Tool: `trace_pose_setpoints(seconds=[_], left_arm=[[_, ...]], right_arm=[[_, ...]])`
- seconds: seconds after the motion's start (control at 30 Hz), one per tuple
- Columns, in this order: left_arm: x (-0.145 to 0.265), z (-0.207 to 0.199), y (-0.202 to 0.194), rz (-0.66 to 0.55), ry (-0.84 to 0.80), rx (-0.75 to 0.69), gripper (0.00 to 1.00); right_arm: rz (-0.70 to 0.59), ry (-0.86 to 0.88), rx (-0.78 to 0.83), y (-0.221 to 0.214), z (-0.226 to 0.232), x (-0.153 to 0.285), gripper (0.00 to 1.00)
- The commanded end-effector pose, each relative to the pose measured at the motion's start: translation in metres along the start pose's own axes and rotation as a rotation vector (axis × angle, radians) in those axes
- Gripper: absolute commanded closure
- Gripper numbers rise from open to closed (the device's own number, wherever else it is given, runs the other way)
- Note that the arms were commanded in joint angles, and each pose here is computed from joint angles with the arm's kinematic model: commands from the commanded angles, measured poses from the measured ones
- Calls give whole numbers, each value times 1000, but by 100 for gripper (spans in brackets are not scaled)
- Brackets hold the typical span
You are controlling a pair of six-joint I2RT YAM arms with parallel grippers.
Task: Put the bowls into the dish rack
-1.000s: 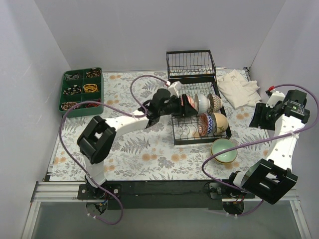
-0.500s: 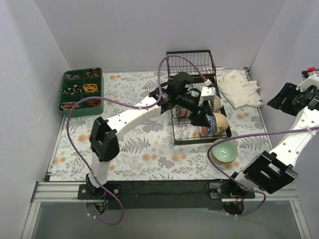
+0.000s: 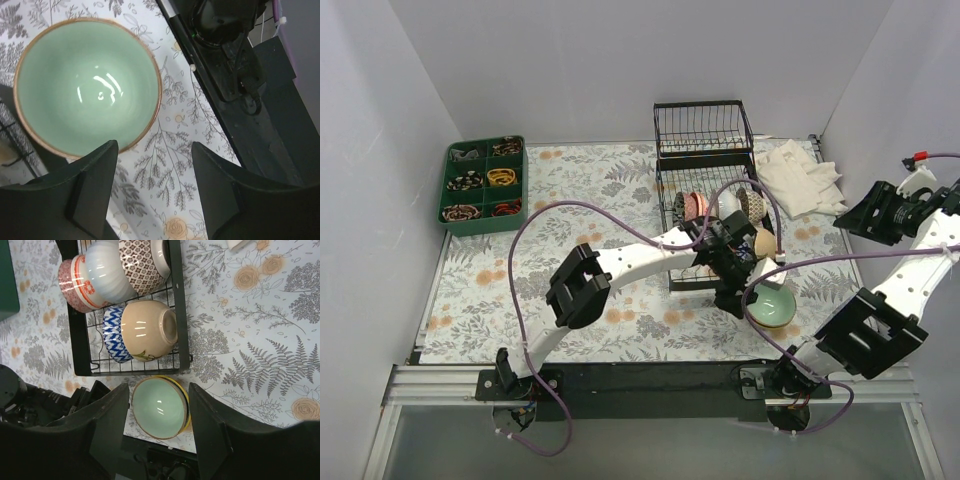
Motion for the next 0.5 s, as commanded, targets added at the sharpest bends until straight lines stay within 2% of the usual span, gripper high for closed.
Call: trace_pose_setpoints(seconds=[0.0, 0.17, 0.3, 0.47], left_arm=[[-7, -9, 24, -34, 42, -153, 40], [-30, -8, 28, -29, 55, -171, 41], [-43, -4, 28, -13, 75, -186, 46], [-49, 6, 18, 14, 119, -166, 63]], right_arm=[[45, 8, 49, -22, 5, 2, 41], [57, -4, 93, -30, 6, 3, 42], [76, 5, 144, -38, 10, 0, 43], [46, 37, 233, -36, 29, 2, 46]])
Point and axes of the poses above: each gripper's point midway between its finger pads, its own x axis back along the fingers, its own z axis along the line the jaws close on, y = z × x, the point moved 4 cm from there along x, back along the fingers, and after that the axes turned 7 degrees about x, right-handed, at the moved point
